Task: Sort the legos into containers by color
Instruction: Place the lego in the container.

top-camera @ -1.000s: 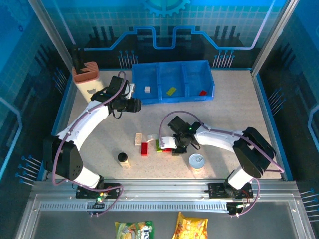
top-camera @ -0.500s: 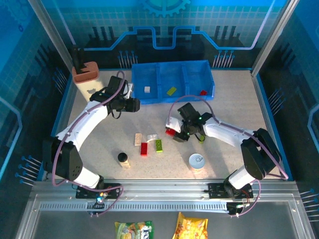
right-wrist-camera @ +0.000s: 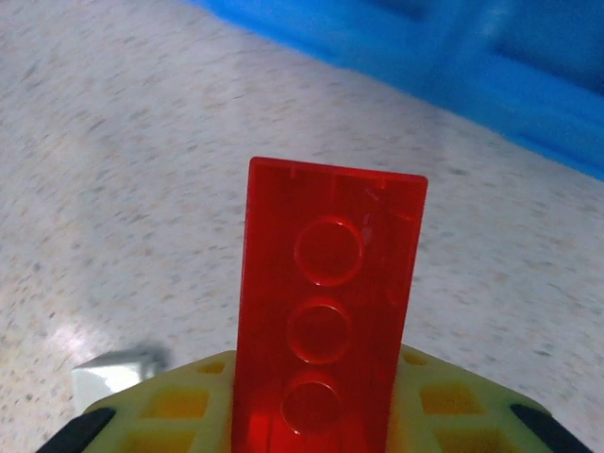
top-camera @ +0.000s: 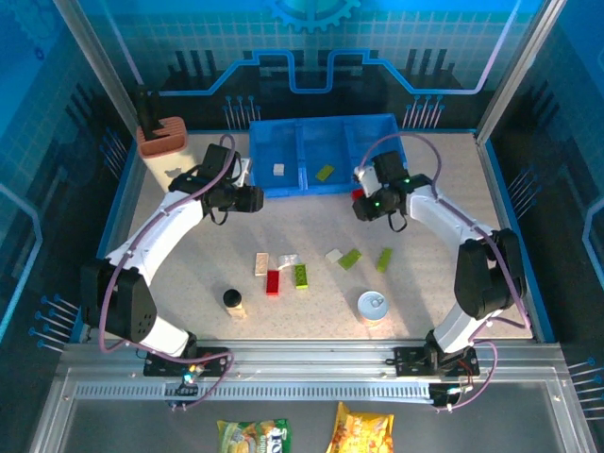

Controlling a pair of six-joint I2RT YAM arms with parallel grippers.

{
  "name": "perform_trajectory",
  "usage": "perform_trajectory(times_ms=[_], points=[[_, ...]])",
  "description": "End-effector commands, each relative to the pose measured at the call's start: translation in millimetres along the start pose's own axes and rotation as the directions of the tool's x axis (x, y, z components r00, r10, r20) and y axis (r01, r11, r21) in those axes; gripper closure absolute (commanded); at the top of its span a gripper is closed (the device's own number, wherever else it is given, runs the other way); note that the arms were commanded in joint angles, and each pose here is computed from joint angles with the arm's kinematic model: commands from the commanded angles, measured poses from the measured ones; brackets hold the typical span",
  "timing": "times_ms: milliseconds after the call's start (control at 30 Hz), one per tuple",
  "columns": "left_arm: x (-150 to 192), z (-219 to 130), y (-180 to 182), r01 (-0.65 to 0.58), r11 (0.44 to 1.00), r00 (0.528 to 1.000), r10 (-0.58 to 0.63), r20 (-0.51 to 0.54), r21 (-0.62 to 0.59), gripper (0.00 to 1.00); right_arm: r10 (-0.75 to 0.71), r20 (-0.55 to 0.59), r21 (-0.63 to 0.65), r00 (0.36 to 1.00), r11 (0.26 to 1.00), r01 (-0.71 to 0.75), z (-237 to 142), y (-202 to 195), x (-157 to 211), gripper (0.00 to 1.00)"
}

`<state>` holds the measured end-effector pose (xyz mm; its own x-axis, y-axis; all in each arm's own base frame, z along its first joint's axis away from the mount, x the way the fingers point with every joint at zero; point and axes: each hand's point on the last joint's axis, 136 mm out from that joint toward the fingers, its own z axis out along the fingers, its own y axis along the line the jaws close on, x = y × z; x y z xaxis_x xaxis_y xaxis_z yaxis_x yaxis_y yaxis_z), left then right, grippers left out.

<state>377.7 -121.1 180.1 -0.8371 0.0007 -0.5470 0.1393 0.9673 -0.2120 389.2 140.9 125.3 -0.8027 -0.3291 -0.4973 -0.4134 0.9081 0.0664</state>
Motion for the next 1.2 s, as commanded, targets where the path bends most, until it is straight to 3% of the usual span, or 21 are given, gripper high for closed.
perform_trajectory(times_ms=[0, 167, 767, 1167], points=[[-3.2, -3.8, 0.1, -0.006, 1.0, 1.0, 0.005, 0.021, 0.019, 0.46, 0.157, -0.029, 0.041, 0.987, 0.987, -0.156, -8.2, -27.0, -4.6, 0.79], [-3.4, -2.0, 0.6, 0.0, 1.0, 1.0, 0.0, 0.019, 0.022, 0.46, 0.205, -0.079, 0.071, 0.976, 0.977, -0.199, -1.8, -53.8, -18.5, 0.78], [-4.9, -2.8, 5.7, 0.003, 1.0, 1.0, -0.003, 0.026, 0.011, 0.46, 0.228, -0.099, 0.126, 0.969, 0.968, -0.215, 58.0, -104.4, -97.0, 0.76], [-4.0, -2.1, 4.9, 0.005, 1.0, 1.0, -0.006, 0.023, 0.016, 0.46, 0.215, -0.113, 0.177, 0.97, 0.965, -0.193, 110.0, -125.6, -100.1, 0.73]])
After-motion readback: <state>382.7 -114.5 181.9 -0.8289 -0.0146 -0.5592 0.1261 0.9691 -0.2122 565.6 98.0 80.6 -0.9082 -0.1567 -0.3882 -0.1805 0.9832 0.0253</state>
